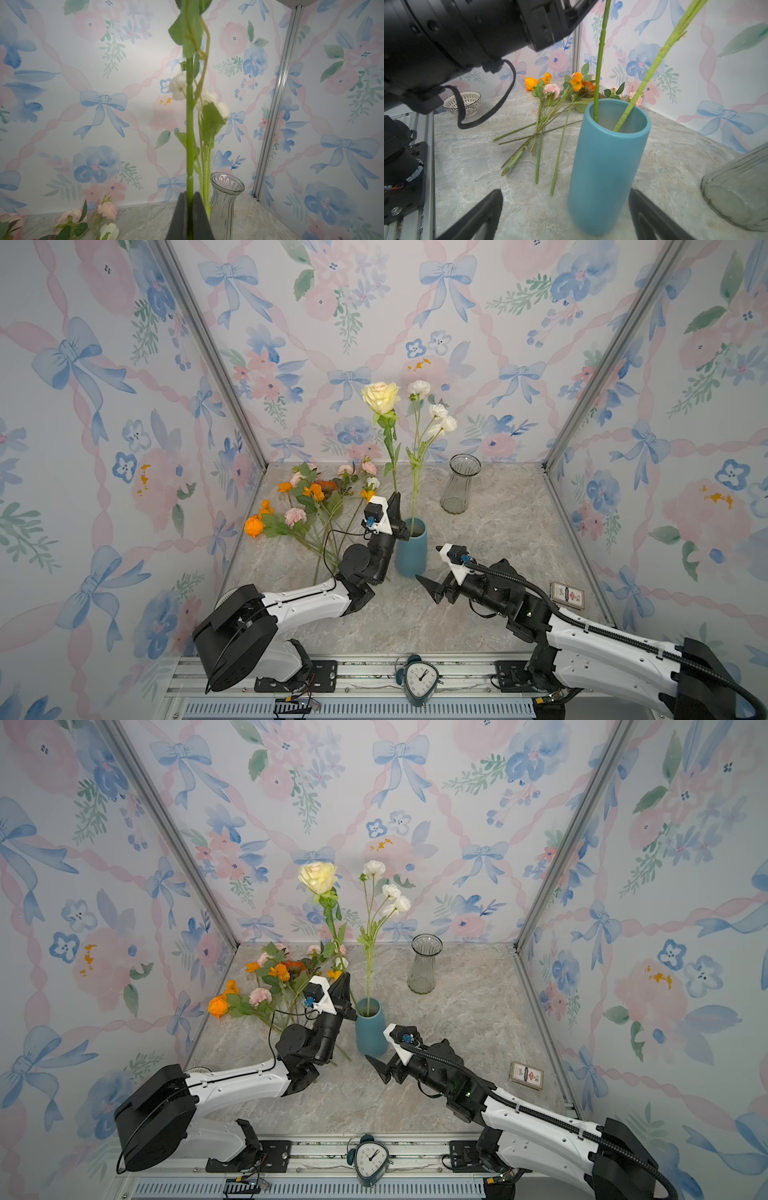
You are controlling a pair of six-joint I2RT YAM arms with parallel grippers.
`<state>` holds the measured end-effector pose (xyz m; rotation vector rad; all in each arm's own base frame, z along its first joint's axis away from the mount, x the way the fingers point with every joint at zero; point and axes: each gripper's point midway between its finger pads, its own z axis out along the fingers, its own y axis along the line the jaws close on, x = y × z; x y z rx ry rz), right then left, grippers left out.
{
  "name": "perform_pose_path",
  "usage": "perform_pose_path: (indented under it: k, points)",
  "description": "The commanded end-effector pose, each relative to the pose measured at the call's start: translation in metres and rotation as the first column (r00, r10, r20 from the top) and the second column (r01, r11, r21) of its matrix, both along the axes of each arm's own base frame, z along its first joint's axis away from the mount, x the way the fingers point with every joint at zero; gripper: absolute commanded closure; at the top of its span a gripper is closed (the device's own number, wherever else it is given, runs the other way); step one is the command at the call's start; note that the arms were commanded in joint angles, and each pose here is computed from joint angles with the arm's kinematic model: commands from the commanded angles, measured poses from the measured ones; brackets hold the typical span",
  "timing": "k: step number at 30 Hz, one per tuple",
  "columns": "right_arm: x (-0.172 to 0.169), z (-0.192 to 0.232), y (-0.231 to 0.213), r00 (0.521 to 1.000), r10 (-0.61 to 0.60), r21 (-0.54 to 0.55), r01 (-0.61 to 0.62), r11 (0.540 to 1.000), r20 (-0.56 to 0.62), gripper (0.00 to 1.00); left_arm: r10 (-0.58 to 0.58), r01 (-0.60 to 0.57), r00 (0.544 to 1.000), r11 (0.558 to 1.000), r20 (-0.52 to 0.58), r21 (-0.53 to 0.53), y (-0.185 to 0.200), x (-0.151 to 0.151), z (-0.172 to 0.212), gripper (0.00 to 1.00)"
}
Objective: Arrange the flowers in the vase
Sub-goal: 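Lower the cream rose stem into the teal vase with the left gripper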
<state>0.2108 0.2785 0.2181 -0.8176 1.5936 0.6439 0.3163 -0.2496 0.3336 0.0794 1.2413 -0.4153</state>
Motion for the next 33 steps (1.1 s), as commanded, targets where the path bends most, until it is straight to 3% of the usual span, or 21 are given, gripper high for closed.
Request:
perform_pose_path:
  k: [1,6,17,27,33]
  points:
    - [0.002,-0.001,-0.002,1.000,-0.007,0.015,0.007,1.000,-0.001,0.03,-0.010,0.009,1.000,0.999,-0.022,-0.032,0.000,-0.001,-0.013,1.00]
    - [0.002,-0.001,-0.001,1.000,-0.005,0.015,0.005,1.000,-0.001,0.03,-0.018,0.017,0.997,1.000,-0.070,-0.014,-0.003,0.001,-0.037,0.95]
    - [0.002,-0.002,0.000,1.000,-0.001,0.015,0.001,1.000,-0.005,0.03,-0.036,0.037,0.995,0.999,-0.091,0.007,0.000,-0.007,-0.050,0.87]
    - [0.002,-0.004,0.000,1.000,-0.001,0.013,0.001,1.000,-0.010,0.03,-0.042,0.045,0.994,0.998,-0.096,0.031,0.001,-0.011,-0.043,0.67]
    - [0.002,-0.002,0.001,1.000,0.004,0.019,-0.004,1.000,-0.010,0.03,-0.046,0.051,0.990,0.998,-0.132,0.040,0.003,-0.012,-0.031,0.62]
